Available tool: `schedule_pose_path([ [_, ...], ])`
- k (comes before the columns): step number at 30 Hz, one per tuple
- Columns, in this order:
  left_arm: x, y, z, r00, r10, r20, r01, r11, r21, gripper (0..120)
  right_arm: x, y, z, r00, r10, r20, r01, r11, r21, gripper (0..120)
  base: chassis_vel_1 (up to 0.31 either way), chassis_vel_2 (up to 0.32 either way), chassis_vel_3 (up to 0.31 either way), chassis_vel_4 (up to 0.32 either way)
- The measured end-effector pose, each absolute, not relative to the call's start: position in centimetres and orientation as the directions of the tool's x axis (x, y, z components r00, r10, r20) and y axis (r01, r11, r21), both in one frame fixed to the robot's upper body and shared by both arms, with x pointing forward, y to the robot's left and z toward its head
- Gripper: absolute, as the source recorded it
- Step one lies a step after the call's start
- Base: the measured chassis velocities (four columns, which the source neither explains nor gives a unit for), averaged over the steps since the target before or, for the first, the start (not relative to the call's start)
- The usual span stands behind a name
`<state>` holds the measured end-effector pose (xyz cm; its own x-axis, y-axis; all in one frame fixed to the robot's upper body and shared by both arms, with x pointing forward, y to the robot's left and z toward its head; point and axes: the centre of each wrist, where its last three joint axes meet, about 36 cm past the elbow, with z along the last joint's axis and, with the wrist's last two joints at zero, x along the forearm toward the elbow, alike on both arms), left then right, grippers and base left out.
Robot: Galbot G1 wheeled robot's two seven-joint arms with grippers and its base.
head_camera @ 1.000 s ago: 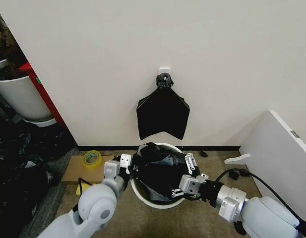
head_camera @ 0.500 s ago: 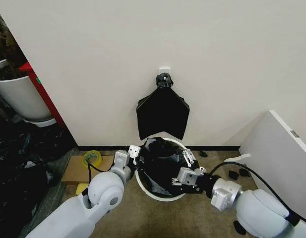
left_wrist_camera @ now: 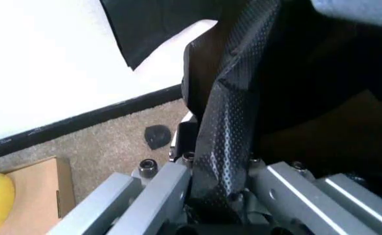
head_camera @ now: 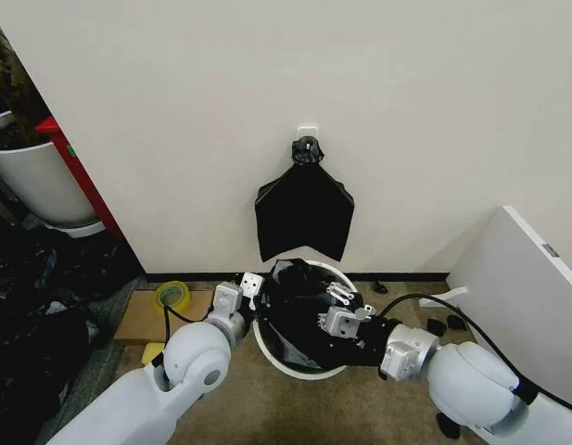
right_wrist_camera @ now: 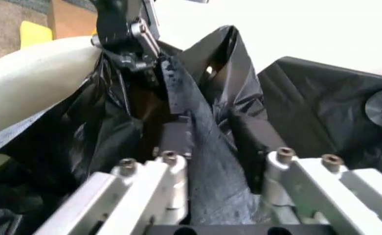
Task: Place the garbage bag over the trash bin.
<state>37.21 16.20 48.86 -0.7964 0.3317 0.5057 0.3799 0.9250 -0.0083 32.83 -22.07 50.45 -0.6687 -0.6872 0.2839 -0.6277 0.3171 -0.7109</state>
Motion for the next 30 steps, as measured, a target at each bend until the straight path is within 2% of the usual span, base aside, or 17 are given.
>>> schedule_pose_path([
  [5, 36.9, 16.3, 48.8, -0.796, 0.332, 0.506, 0.380, 0.925, -0.009, 0, 32.7, -22.0, 50.3, -0.670, -0.688, 0.279, -0.633, 0.333, -0.699, 0, 0.000, 0.000, 0.000, 0.000],
  [11, 36.6, 16.6, 48.5, -0.796, 0.332, 0.507, 0.384, 0.923, -0.002, 0, 32.6, -22.1, 50.2, -0.679, -0.687, 0.258, -0.638, 0.380, -0.670, 0, 0.000, 0.000, 0.000, 0.000],
  [17, 36.0, 17.3, 48.2, -0.814, 0.340, 0.472, 0.403, 0.915, 0.037, 0, 32.4, -22.3, 51.5, -0.687, -0.697, 0.204, -0.688, 0.536, -0.489, 0, 0.000, 0.000, 0.000, 0.000],
  [22, 34.9, 18.2, 47.6, -0.816, 0.356, 0.455, 0.427, 0.903, 0.059, 0, 33.5, -22.9, 53.0, -0.707, -0.691, 0.153, -0.690, 0.625, -0.366, 0, 0.000, 0.000, 0.000, 0.000],
  [30, 33.4, 19.1, 47.4, -0.829, 0.392, 0.400, 0.458, 0.885, 0.083, 0, 35.8, -24.2, 53.3, -0.726, -0.665, 0.174, -0.685, 0.675, -0.274, 0, 0.000, 0.000, 0.000, 0.000],
])
